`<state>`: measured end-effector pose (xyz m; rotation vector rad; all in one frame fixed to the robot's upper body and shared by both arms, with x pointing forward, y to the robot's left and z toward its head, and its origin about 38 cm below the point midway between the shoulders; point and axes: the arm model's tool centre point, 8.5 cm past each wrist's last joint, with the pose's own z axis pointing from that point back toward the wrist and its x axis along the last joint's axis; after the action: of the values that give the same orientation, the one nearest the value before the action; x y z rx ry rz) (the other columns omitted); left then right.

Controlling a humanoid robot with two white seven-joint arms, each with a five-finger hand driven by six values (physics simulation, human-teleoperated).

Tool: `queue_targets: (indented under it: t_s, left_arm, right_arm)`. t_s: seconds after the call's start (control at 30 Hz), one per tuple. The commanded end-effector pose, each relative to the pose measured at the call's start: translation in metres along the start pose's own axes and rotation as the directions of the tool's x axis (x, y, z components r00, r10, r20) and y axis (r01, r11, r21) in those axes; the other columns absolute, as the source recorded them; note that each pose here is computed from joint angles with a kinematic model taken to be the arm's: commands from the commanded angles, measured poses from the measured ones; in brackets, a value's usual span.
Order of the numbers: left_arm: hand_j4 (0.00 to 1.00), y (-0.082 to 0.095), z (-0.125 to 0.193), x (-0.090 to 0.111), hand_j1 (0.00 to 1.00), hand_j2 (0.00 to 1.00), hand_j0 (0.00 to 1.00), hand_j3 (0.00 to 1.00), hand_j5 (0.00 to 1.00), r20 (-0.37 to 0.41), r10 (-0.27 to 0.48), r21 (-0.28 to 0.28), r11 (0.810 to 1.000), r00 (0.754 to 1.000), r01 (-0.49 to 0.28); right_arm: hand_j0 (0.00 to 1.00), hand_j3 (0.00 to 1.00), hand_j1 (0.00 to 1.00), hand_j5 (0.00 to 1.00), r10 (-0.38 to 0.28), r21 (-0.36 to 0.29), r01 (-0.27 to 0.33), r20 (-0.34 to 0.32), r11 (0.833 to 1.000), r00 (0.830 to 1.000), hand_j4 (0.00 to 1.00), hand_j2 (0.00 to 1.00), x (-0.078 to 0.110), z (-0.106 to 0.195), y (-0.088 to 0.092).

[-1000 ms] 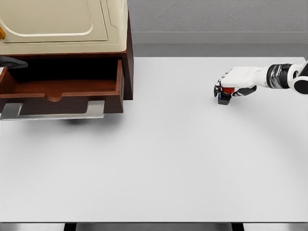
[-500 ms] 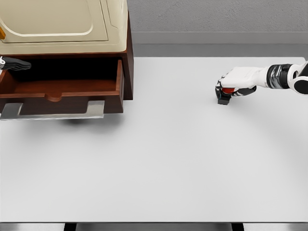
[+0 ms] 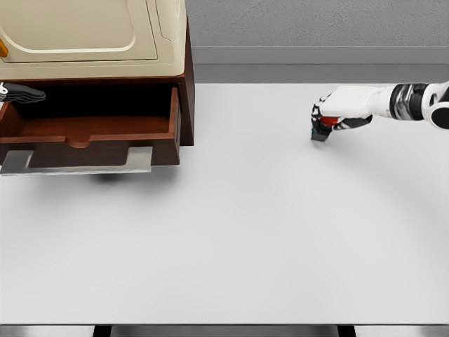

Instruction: Open the cabinet drawer with left arm, and place a switch into the drawer with right arm

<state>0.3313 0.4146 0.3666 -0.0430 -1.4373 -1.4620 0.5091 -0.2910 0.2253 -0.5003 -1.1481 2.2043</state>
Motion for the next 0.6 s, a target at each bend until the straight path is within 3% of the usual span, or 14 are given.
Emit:
queue_targets:
  t_s: [0.0,0.23,0.37,0.57]
  left_arm:
    - [1.00,0.001,0.001,0.001,1.00,1.00,1.00,1.00,1.00,0.006,0.000,0.005,1.000,1.000,0.000]
    - [1.00,-0.001,-0.001,0.000,1.00,1.00,1.00,1.00,1.00,0.008,0.009,0.002,1.000,1.000,-0.009]
    - [1.00,-0.001,-0.001,-0.001,1.00,1.00,1.00,1.00,1.00,0.003,0.012,0.002,1.000,1.000,-0.012]
    - [1.00,-0.001,-0.001,-0.001,1.00,1.00,1.00,1.00,1.00,0.005,0.010,0.002,1.000,1.000,-0.010]
  right_arm:
    - [0.45,0.45,0.45,0.45,-0.018,-0.051,0.018,0.008,0.999,1.000,0.45,0.45,0.000,0.006,-0.011]
    - [0.45,0.45,0.45,0.45,0.062,-0.103,-0.055,0.058,0.993,0.996,0.45,0.45,0.023,0.005,-0.038]
    - [0.46,0.46,0.46,0.46,0.151,-0.165,-0.132,0.111,0.978,0.982,0.46,0.46,0.050,0.007,-0.065]
    - [0.46,0.46,0.46,0.46,0.209,-0.236,-0.170,0.151,0.957,0.966,0.46,0.46,0.070,0.002,-0.103]
